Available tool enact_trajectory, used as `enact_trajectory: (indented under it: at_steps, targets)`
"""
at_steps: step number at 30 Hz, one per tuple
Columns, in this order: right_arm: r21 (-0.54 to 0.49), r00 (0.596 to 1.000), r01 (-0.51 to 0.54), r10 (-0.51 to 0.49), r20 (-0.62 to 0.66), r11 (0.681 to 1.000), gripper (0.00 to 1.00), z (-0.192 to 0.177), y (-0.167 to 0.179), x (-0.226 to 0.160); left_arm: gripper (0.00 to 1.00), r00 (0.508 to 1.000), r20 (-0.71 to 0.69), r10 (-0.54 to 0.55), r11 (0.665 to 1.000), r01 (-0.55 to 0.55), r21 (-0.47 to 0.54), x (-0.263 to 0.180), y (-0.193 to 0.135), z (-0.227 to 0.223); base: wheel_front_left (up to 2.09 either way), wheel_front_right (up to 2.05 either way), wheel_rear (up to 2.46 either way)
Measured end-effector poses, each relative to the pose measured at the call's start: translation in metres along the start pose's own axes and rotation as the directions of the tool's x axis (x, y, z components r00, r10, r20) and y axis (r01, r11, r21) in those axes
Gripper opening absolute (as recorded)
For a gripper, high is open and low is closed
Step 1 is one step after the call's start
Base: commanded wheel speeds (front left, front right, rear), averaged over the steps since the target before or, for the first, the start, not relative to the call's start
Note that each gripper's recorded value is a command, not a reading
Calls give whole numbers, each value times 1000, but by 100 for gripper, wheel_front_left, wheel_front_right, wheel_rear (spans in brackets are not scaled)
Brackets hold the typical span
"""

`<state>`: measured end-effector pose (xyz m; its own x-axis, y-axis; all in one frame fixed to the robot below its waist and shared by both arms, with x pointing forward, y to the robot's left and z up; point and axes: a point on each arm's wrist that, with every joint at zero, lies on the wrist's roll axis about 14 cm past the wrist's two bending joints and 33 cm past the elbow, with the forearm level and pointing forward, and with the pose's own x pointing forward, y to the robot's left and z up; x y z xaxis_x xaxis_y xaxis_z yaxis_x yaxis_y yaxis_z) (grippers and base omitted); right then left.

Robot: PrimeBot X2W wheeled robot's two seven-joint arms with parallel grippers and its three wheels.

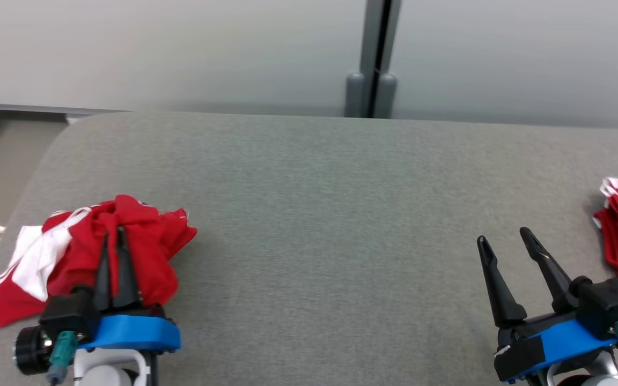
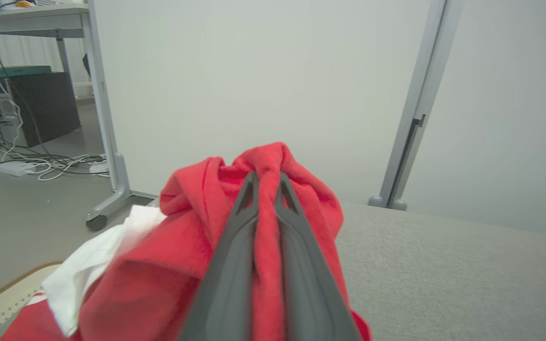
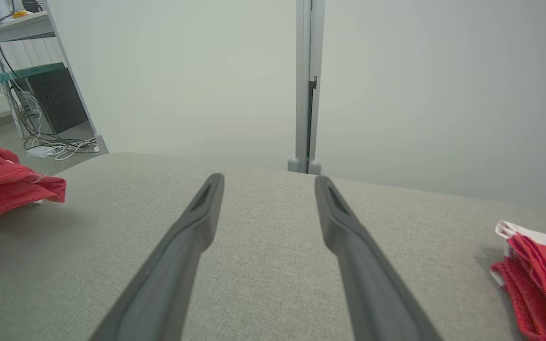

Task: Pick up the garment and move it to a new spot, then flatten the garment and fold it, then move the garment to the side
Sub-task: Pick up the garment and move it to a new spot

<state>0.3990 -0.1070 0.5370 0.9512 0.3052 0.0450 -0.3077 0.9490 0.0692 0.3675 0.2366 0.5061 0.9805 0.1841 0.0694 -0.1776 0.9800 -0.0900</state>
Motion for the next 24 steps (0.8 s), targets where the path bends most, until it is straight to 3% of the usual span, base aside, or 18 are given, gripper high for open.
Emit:
enact_trajectory:
  at_steps: [4,7,10,16,20,24]
  targets:
    - [3,998,65,-65,-18,998,100,-7,-20,-11,0,987,-43,-153,988,151,-34,12,-55,-16,0,0,0]
    - [4,992,126,-126,-23,992,100,-9,-38,-19,0,947,-76,-311,950,307,-58,21,-108,-30,0,0,0]
    - [4,980,196,-196,-38,981,100,-15,-58,-30,0,879,-105,-465,885,458,-86,22,-163,-45,0,0,0]
    - [-3,940,336,-336,-66,942,100,-26,-95,-60,0,714,-96,-694,719,681,-137,16,-257,-56,0,0,0]
    - [-8,911,404,-403,-90,915,100,-35,-113,-75,0,609,-86,-789,613,770,-176,3,-300,-62,0,0,0]
    - [-11,899,428,-427,-98,904,100,-41,-121,-76,0,525,-92,-846,531,818,-220,-13,-328,-71,0,0,0]
